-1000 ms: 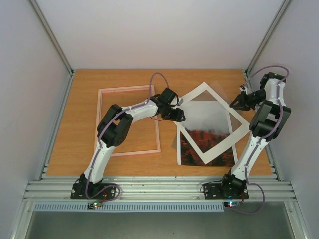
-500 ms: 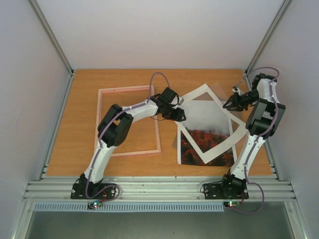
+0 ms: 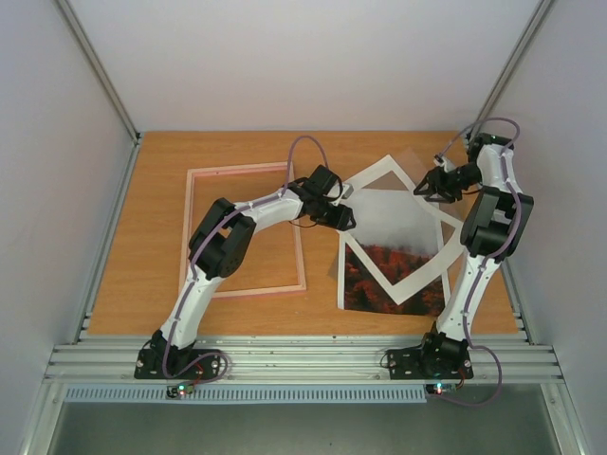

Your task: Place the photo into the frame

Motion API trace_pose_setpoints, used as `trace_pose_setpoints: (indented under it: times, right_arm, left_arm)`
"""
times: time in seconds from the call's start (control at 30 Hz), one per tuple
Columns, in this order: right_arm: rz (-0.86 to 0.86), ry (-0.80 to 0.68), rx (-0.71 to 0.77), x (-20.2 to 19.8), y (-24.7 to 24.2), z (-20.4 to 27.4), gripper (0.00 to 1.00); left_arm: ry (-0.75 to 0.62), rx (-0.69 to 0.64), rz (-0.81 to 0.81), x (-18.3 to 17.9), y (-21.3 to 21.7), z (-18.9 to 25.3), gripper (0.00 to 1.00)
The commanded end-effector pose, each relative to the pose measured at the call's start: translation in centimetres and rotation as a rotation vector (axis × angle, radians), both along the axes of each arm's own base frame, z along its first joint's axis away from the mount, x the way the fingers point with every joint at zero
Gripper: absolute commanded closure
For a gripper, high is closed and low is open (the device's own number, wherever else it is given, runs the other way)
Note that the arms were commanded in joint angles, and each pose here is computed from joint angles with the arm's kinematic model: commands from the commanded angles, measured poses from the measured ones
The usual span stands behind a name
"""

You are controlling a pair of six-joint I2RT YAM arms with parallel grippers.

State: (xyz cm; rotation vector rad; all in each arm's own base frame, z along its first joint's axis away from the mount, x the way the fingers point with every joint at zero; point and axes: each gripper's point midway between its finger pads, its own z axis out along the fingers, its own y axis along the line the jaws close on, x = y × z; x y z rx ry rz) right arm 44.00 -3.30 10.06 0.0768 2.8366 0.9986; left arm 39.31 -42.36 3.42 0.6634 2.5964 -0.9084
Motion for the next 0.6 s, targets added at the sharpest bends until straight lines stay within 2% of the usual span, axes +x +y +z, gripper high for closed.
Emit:
trace_pose_setpoints:
  times: [0.0,0.1,0.33,0.57]
  right_arm:
    - [-0.033,-0.064,-0.045,2.5,0.1,0.7,0.49]
    - [-0.029,-0.087,-0.082,3.1,0.3,0.9,0.42]
    - [0.008,-0.116,-0.157,2.8,1.4,1.4,0.39]
    - [0.061,-0.122,-0.316,1.8,1.6,0.3,0.34]
  left_arm:
    - [0.111,0.172,-0.011,-2.5,2.5,-7.7,0.42]
    - [0.104,0.177,-0.016,-2.5,2.6,-7.7,0.42]
    - [0.102,0.181,-0.018,-2.5,2.8,-7.6,0.42]
    - [0.105,0.176,-0.025,-2.6,2.7,-7.7,0.42]
